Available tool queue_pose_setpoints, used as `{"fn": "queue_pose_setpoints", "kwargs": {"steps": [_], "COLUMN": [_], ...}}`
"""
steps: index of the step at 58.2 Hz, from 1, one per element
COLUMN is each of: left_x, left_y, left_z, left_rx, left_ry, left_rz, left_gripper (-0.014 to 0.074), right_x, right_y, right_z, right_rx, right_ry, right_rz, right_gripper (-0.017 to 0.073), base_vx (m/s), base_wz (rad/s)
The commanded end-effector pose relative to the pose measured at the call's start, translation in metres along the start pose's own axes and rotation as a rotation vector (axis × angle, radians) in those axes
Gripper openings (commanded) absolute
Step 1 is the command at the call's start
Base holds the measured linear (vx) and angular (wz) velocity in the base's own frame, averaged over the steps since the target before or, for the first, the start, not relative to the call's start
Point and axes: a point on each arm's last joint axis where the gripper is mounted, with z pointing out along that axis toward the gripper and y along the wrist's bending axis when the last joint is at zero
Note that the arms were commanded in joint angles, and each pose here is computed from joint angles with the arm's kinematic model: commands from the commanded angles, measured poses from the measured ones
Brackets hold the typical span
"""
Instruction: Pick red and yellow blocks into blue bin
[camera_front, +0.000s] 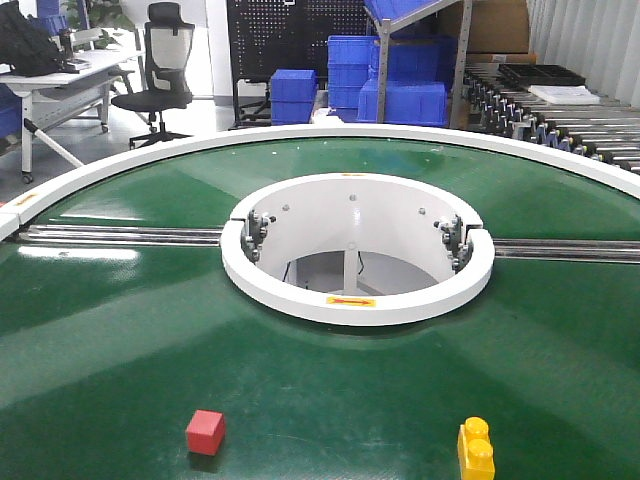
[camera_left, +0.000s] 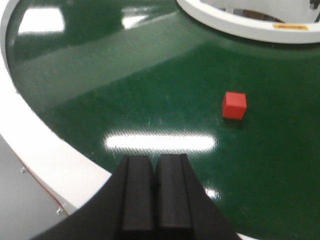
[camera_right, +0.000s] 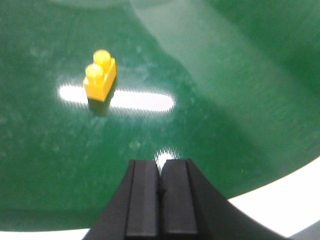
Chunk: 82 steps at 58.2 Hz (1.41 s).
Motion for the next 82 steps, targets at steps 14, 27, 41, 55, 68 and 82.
{"fn": "queue_pose_setpoints", "kwargs": {"steps": [14,27,41,55,68,82], "left_x": [-0.012,-0.009,-0.009,-0.010,-0.010,-0.009], "left_y": [-0.001,-0.003,-0.016,-0.020,-0.020,-0.020], "left_z": [-0.002,-0.002,-0.003,-0.004,-0.004,-0.004], "left_rx": [0.007,0.031,0.156,0.191,0.191,0.191], "left_ry": [-0.054,-0.023,-0.025,-0.042,-0.043,-0.025], "left_rz": [-0.009,0.004,0.070,0.091,0.090,0.092], "left_gripper": [0.0042,0.0365,0.0643,0.0630,0.0561,0.0536], "right_x": [-0.012,-0.014,-0.019,-0.032,-0.057,-0.090], "right_y": [-0.002,0.003,0.026,0.045,0.061,0.079], "right_z": [0.007,0.015,0.037,0.095,0.154,0.219], "right_rx": [0.007,-0.041,-0.144,-0.143,-0.122,-0.103], "right_ry": [0.024,0.056,0.127,0.212,0.300,0.373], "right_rz": [-0.024,-0.016,-0.201,-0.062,0.066,0.104], "right_gripper": [0.0107,0.0475,0.0659,0.0630,0.0622,0.0615], "base_vx": [0.00,0.00,0.00,0.00,0.00,0.00], "base_wz": [0.00,0.00,0.00,0.00,0.00,0.00]}}
